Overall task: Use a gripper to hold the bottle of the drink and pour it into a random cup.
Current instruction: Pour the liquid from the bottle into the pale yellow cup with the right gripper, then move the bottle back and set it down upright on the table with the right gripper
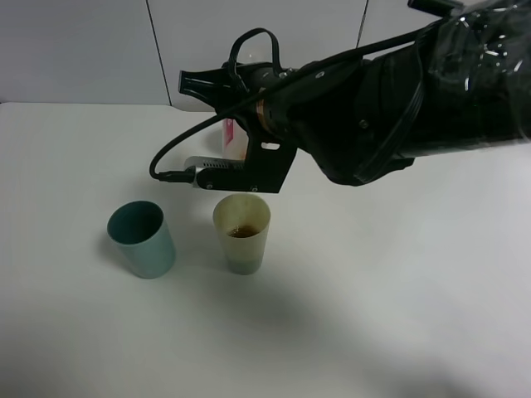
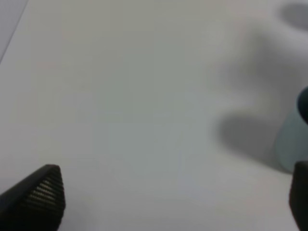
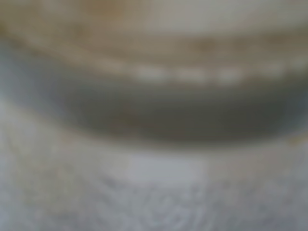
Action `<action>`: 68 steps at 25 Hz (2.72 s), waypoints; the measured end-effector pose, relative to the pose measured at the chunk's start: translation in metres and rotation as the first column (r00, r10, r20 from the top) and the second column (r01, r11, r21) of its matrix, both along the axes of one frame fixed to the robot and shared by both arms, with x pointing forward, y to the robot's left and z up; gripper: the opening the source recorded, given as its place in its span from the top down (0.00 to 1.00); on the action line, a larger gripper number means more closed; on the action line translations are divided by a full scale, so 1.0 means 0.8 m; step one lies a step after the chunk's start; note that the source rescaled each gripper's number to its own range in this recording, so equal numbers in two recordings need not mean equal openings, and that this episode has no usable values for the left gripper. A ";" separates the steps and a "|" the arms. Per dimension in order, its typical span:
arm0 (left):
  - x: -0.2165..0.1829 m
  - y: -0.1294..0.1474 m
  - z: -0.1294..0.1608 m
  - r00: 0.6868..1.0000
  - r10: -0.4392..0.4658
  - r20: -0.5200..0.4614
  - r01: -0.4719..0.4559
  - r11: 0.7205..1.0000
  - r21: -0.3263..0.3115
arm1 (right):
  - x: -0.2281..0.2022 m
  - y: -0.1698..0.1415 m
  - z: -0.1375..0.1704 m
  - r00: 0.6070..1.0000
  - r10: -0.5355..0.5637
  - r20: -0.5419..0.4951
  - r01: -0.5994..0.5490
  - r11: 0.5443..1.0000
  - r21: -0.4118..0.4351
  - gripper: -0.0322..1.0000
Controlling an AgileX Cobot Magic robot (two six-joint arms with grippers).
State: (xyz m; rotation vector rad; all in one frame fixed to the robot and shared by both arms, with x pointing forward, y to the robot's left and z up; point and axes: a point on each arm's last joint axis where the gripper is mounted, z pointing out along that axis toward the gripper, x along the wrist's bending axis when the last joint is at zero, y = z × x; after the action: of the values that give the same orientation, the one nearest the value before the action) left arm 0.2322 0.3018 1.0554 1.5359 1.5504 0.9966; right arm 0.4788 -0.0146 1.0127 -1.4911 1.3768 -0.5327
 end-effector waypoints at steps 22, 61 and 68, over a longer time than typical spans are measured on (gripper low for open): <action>0.000 0.000 0.000 1.000 0.000 0.000 0.000 1.000 0.000 | -0.001 0.001 0.000 0.999 0.034 0.021 -0.033 0.998 -0.053 0.96; 0.000 0.000 0.000 1.000 0.000 0.000 0.000 1.000 0.000 | 0.022 -0.097 0.098 0.491 0.320 -0.810 0.801 -0.532 0.276 0.96; 0.000 0.000 0.000 1.000 0.000 0.000 0.000 1.000 0.000 | 0.025 -0.127 0.107 0.437 0.354 -0.827 0.774 -0.617 0.145 0.96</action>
State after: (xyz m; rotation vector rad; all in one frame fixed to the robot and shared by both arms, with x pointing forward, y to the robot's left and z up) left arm 0.2322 0.3018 1.0554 1.5359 1.5504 0.9966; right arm 0.4985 -0.1164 1.0986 1.0129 1.9442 1.0857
